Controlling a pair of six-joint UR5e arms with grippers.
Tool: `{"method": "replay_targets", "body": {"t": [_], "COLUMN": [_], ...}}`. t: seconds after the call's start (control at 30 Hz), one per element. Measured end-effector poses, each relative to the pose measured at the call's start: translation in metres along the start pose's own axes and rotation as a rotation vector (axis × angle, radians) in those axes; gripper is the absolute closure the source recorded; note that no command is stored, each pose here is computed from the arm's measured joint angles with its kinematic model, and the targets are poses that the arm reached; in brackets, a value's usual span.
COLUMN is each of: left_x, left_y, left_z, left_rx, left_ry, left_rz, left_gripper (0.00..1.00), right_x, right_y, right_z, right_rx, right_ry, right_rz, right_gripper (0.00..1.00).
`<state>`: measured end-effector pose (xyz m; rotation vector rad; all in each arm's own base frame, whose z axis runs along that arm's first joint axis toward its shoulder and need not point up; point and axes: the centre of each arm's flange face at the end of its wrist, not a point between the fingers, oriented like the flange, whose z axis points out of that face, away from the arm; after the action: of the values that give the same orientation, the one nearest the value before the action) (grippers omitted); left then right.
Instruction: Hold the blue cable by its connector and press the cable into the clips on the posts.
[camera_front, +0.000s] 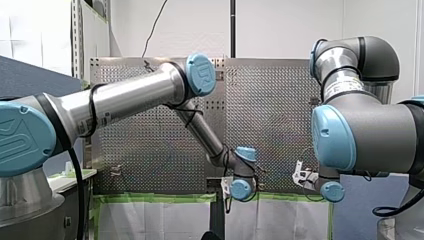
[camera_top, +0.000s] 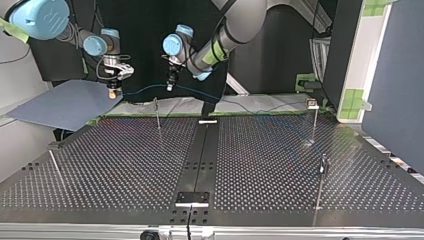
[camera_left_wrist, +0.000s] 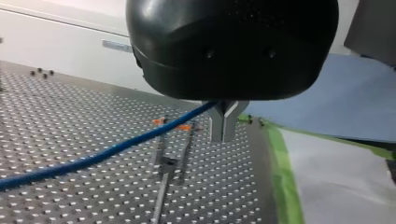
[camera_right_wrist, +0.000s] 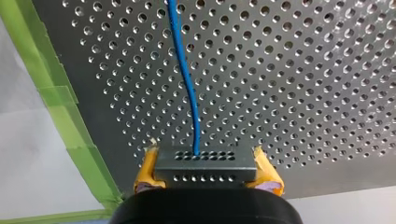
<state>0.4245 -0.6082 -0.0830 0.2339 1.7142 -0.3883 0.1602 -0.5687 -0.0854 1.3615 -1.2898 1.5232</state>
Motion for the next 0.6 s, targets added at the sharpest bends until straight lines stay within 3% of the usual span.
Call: {"method": "replay_targets", "body": {"t": [0.23, 0.6], "left_x": [0.008, -0.026], "left_y": [-0.002, -0.012], "left_z": [0.009, 0.038], "left_rx": [-0.016, -0.027], "left_ry": [0.021, -0.043], "left_rz": [0.007, -0.053], "left_gripper": [1.0, 1.0], "right_x": [-0.001, -0.007], "right_y": [-0.002, -0.012], "right_z": [0.001, -0.003], "right_rx": [0.028, 0.056], "right_ry": [-0.008, -0.045], "right_rz": [-0.011, -0.069], "right_gripper": [1.0, 1.0]}}
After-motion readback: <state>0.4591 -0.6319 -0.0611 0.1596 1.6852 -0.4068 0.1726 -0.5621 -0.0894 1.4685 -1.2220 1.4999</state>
